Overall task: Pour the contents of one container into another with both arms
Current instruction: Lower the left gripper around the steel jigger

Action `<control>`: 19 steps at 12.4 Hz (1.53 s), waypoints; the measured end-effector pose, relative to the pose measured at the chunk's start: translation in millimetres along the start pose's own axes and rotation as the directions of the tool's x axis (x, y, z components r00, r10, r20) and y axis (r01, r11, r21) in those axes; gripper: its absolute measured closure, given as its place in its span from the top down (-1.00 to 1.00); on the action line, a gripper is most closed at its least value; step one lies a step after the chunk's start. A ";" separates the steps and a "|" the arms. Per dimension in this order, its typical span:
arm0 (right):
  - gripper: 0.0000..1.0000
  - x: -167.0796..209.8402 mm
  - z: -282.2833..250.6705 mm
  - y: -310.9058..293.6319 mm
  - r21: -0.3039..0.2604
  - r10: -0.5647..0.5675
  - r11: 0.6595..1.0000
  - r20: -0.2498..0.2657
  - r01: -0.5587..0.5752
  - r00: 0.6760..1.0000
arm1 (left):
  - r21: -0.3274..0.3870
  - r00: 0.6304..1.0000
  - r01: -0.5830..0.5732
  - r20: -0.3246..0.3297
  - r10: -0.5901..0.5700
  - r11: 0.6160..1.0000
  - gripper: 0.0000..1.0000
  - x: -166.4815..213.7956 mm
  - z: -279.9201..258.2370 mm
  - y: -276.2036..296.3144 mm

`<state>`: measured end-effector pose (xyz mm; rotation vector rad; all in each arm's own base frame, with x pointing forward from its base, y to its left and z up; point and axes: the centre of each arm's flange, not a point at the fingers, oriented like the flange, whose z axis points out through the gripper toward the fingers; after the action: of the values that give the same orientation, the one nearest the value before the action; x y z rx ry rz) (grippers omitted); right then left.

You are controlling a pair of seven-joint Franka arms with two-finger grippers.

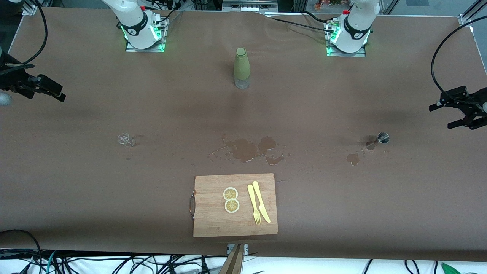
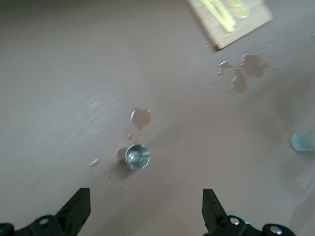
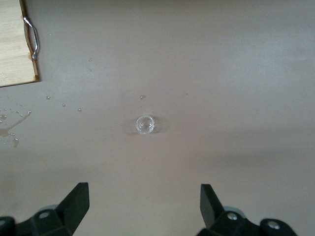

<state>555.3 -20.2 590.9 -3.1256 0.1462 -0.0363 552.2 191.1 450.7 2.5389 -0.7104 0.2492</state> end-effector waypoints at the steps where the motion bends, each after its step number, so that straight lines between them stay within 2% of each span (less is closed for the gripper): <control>1: 1.00 0.0 0.0 0.0 0.000 0.000 1.000 0.000 0.000 1.000 | -0.035 0.998 -0.044 -0.036 0.043 0.998 1.00 -13.3 9.9 -15.1; 4: 1.00 0.0 -0.1 0.0 0.000 0.000 1.000 0.000 0.000 1.000 | -0.101 0.977 -0.173 -0.143 0.158 0.980 1.00 -44.9 39.1 -53.7; 8: 1.00 0.0 -0.1 0.1 0.000 0.000 1.000 0.000 0.000 1.000 | -0.130 0.918 -0.333 -0.269 0.290 0.934 1.00 -68.0 81.0 -84.0; 13: 1.00 0.0 -0.1 0.1 0.000 0.000 1.000 0.000 0.000 1.000 | -0.122 0.872 -0.413 -0.339 0.354 0.902 1.00 -85.1 107.6 -103.5; 16: 1.00 0.0 -0.1 0.1 0.000 0.000 1.000 0.000 0.000 1.000 | -0.099 0.821 -0.479 -0.400 0.406 0.872 1.00 -96.6 130.0 -116.3; 19: 1.00 0.0 -0.1 0.1 0.000 0.000 1.000 0.000 0.000 1.000 | -0.087 0.789 -0.517 -0.433 0.435 0.851 1.00 -109.7 151.9 -127.7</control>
<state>555.3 -20.3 591.0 -3.1256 0.1463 -0.0369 533.1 258.3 235.0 1.9792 -1.1370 0.8022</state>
